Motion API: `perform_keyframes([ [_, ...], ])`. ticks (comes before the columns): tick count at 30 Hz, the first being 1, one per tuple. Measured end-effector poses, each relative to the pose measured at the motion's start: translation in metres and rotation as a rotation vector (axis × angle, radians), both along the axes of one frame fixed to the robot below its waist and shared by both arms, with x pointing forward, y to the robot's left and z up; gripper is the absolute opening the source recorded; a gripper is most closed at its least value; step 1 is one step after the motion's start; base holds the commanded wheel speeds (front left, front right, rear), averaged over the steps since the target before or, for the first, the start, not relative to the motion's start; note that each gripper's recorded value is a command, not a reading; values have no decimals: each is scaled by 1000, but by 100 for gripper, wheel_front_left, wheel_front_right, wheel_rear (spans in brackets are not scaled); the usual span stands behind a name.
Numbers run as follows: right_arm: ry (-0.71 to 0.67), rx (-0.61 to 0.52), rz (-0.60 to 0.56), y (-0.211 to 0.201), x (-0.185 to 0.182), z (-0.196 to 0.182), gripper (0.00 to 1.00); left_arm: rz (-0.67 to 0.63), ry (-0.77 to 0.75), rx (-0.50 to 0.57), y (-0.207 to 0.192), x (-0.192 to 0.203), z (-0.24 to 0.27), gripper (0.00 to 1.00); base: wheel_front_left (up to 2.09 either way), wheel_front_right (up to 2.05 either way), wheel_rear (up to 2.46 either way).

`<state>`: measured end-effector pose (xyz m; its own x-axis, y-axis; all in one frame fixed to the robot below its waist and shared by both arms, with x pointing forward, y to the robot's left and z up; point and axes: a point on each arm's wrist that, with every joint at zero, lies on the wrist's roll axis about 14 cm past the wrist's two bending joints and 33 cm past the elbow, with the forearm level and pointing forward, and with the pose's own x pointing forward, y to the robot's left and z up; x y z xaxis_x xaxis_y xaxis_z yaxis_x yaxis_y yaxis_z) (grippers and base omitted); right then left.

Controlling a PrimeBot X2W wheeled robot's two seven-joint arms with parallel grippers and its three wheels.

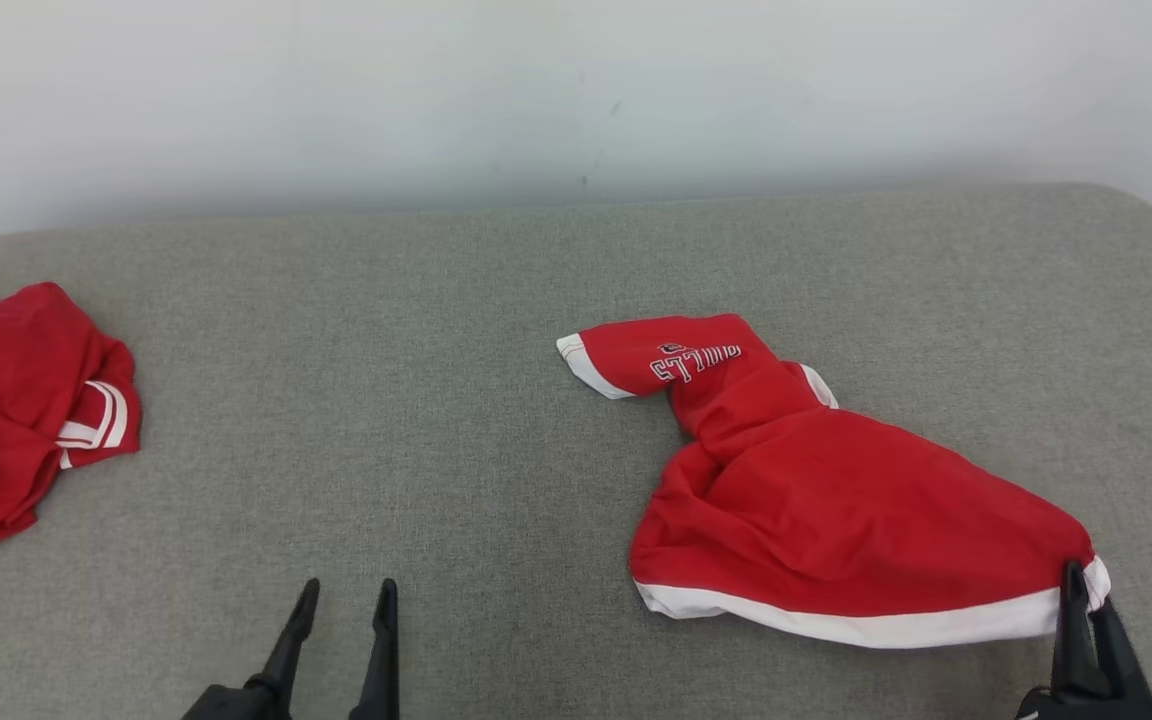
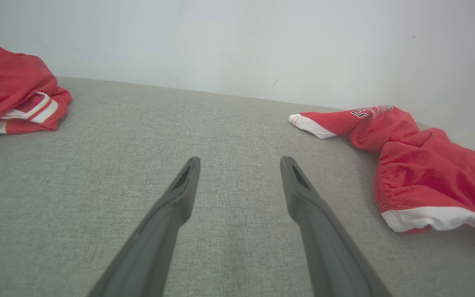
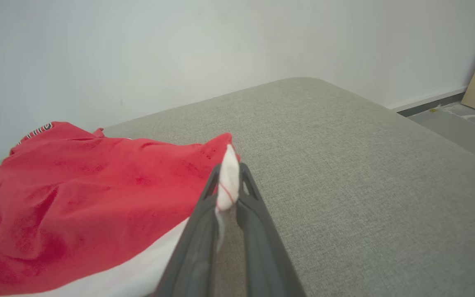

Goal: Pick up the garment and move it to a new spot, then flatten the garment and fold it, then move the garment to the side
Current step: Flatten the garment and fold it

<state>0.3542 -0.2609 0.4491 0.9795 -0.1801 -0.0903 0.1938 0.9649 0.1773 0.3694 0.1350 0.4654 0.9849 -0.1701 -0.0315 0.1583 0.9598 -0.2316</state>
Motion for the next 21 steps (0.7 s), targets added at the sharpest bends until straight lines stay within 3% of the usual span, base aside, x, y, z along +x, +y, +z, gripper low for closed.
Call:
perform_keyframes([
  [9,-159,-74,31,8,11,54,100,-104,-2,-9,-34,-8,2,100,0,0,0],
  [21,-152,-27,67,28,9,49,100,-332,36,-15,-106,-3,-7,100,0,0,0],
])
